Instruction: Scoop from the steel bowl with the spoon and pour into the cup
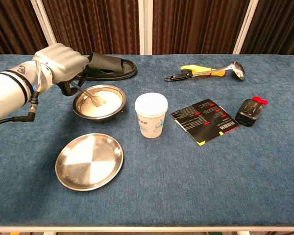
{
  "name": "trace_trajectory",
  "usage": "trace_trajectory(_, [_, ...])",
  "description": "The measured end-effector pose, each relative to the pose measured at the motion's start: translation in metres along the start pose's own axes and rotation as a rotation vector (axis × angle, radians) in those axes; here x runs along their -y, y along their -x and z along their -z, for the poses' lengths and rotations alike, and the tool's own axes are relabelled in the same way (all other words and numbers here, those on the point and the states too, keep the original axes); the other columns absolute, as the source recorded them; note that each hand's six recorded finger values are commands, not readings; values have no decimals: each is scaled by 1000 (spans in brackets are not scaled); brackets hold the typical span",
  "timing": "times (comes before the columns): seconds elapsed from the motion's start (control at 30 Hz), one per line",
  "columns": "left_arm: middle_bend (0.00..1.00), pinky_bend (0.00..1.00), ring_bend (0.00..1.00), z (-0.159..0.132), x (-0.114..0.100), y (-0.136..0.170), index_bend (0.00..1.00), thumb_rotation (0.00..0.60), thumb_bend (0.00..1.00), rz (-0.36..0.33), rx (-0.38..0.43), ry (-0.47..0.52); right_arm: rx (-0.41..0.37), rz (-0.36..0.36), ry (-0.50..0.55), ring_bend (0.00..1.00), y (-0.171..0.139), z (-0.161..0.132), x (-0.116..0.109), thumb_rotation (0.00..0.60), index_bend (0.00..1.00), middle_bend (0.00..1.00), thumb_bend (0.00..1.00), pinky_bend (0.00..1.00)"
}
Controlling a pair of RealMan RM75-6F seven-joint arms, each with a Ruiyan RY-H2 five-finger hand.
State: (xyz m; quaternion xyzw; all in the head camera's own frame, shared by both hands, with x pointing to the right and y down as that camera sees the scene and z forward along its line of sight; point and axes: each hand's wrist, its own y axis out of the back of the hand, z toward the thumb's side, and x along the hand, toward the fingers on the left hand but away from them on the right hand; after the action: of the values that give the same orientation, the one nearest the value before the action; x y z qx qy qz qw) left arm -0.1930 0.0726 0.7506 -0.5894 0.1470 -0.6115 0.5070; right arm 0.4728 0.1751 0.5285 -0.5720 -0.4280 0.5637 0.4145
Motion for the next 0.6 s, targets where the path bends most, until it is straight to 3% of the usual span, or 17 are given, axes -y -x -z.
trace_trajectory(0.23, [947,1000,912,-1,1,3,637,600,435,29,8,100,4,2,2,2,-1,1,-1,600,0,200,245,76])
trace_trajectory(0.6, [941,1000,908,41,14,3,637,600,441,131,-65,436,-3,1,9,2,0,0,1,600,0,201,245,75])
